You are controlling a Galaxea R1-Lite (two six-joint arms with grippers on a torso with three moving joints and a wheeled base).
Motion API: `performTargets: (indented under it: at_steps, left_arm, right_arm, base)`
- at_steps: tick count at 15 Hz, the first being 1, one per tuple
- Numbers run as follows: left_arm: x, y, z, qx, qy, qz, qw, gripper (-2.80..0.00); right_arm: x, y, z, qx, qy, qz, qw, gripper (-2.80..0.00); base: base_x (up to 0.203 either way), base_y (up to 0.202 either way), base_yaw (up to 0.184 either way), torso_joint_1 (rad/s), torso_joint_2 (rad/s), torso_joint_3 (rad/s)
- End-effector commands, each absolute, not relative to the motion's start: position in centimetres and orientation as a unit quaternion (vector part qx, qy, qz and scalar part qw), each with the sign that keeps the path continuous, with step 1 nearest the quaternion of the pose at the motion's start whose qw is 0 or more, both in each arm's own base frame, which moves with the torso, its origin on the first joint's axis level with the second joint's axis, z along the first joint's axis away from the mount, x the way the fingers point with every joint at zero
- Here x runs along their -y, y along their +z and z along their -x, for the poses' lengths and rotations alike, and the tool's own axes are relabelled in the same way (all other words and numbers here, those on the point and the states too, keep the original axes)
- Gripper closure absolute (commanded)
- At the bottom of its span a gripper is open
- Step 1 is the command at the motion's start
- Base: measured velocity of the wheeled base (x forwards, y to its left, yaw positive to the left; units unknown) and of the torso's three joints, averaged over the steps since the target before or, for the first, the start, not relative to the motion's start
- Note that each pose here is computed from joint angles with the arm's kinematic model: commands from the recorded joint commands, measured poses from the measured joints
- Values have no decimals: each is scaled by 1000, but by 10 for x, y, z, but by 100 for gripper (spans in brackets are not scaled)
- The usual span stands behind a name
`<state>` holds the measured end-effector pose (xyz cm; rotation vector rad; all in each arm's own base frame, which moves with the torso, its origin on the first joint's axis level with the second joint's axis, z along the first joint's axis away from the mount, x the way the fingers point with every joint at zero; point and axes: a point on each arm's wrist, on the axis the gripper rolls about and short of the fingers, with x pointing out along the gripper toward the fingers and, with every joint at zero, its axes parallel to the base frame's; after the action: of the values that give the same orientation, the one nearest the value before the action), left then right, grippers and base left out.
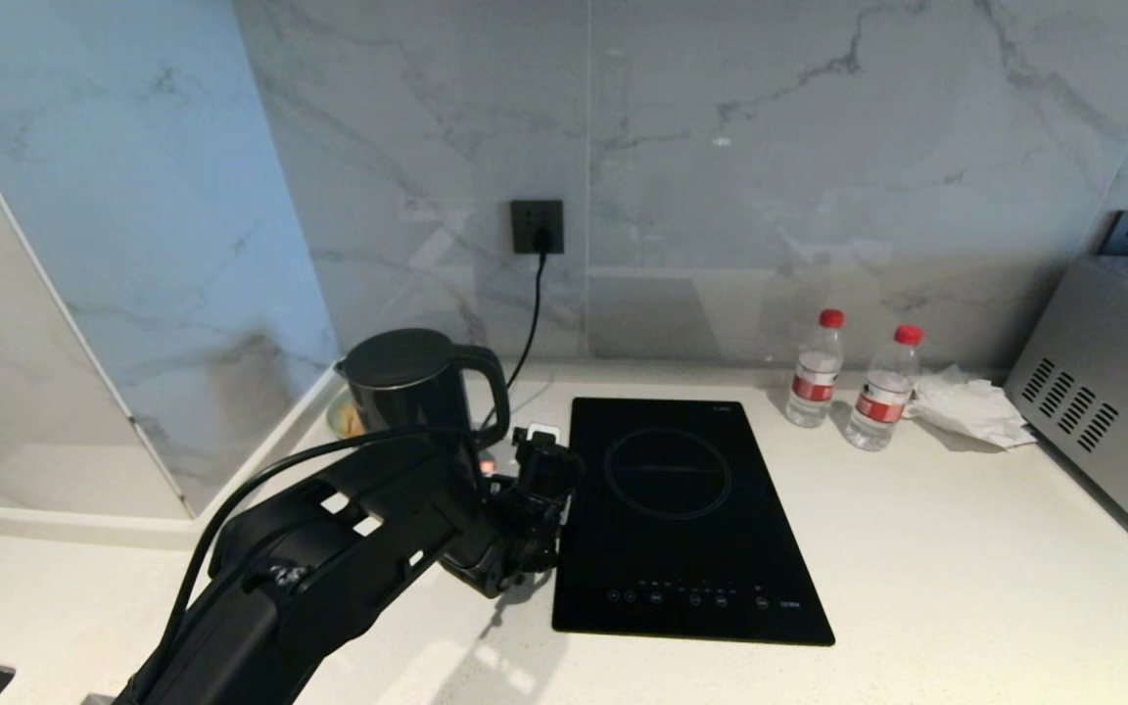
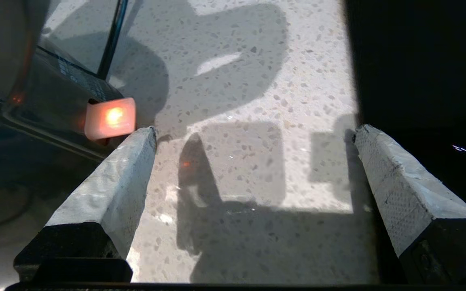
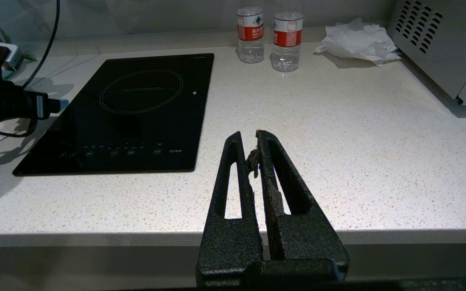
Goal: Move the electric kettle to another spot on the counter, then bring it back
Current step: Finish boiling water
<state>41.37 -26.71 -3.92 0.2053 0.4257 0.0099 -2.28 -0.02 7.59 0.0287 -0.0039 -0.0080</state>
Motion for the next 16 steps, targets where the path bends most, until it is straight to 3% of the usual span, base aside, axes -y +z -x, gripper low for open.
performTargets:
  at_steps: [1,16]
  left_arm:
    - [268,-37,-410,-212,4,-102,972,-280]
    - [275,-34,-411,-235,0,-120,965,-280]
  right_arm:
    - [0,76,23,2,-4,-14,1000,0]
    - [0,76,23,2,-5,-15,1000,0]
  base:
    - [0,0,0,0,0,0]
    - [0,0,0,0,0,0]
